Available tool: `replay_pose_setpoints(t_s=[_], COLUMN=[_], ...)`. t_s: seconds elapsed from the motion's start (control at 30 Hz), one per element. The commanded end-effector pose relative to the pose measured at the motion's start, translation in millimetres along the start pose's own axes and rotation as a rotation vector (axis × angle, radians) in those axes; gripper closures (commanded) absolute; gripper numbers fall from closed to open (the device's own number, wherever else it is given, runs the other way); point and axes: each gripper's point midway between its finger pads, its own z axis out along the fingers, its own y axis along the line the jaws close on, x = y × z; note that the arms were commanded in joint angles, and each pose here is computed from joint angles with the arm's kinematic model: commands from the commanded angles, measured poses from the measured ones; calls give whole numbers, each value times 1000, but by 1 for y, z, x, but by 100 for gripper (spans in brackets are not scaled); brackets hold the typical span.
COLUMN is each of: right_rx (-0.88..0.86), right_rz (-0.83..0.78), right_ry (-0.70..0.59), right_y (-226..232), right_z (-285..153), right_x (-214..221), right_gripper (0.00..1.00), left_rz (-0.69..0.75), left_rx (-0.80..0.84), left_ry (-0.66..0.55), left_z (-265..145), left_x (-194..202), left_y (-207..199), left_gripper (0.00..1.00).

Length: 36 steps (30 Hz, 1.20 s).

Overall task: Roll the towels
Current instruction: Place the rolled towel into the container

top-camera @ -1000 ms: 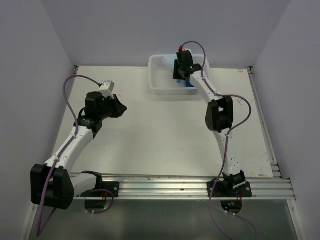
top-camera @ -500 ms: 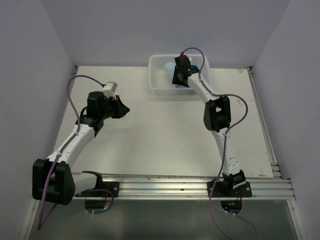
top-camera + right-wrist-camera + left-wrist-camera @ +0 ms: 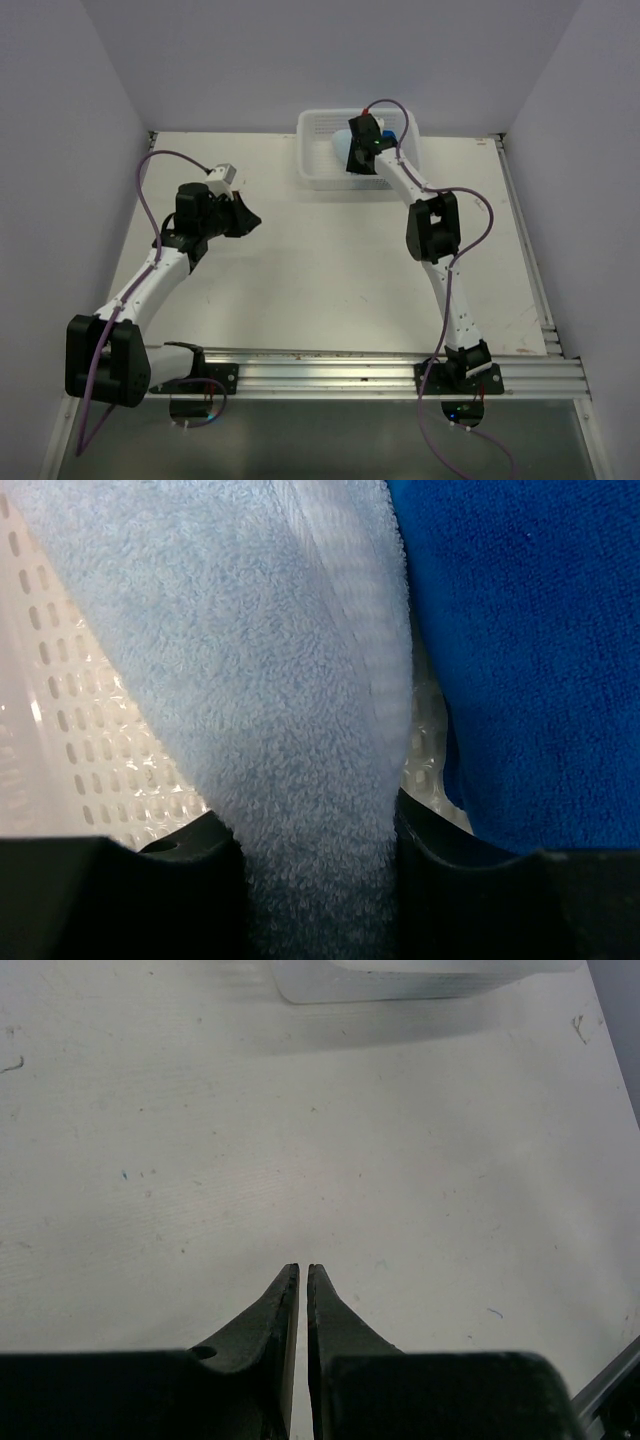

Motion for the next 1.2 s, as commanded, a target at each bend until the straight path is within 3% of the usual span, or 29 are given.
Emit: replay_pose_setpoints(t_s=[0.0,0.03,0.43,1.17], right_rx=[12,13,-39,-67], right_rz=[20,22,36,39], right_ry=[-20,-17,-31,-89], right_y=[-4,-5,-2,-1], right_z=[0,1,-19,-59], right_x=[-10,-10,-28,-62], right_gripper=[84,76,53,40], left_rz=[12,8,2,16], left_rx=[29,29,45,50], left_ry=[-16,-13,-7,-40], left_z=[2,3,3,-6], left_x=[-2,-2,1,-5], left_y=[-1,-1,-4,-9], left_gripper=[89,89,89,89])
